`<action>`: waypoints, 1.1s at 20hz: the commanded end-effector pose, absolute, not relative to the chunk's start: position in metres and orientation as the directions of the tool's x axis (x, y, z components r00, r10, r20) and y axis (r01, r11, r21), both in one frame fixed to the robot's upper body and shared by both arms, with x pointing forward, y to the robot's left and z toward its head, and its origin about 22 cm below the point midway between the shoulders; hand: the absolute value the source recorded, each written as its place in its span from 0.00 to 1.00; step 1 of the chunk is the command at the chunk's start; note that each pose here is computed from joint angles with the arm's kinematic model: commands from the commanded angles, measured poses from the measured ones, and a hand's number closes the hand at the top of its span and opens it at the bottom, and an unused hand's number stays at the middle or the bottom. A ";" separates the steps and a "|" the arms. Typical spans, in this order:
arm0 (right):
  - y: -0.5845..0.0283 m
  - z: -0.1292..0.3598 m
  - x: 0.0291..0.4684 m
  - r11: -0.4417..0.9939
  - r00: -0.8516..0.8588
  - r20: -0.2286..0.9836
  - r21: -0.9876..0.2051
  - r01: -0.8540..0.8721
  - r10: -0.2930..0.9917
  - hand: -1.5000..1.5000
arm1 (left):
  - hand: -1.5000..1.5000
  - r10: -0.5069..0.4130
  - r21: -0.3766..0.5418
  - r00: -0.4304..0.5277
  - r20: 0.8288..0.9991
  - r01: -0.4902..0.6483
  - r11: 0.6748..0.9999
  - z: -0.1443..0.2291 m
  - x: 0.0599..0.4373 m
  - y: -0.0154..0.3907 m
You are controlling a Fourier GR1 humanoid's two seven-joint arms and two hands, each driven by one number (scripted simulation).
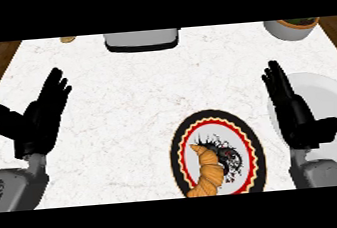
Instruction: Pick the croissant from the plate and place it in the plate
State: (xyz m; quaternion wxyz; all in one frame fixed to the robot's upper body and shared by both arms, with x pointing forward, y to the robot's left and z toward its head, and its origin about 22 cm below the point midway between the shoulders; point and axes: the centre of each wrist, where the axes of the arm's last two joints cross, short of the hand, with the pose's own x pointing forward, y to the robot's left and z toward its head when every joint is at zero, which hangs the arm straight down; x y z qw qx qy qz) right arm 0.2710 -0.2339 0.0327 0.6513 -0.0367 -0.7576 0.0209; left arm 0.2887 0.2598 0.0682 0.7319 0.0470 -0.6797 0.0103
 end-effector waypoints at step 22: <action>-0.205 -0.043 0.188 0.901 -0.342 0.931 -0.250 -0.355 0.124 0.00 | 0.50 -0.147 0.187 0.306 0.940 -0.106 0.977 -0.003 0.253 0.265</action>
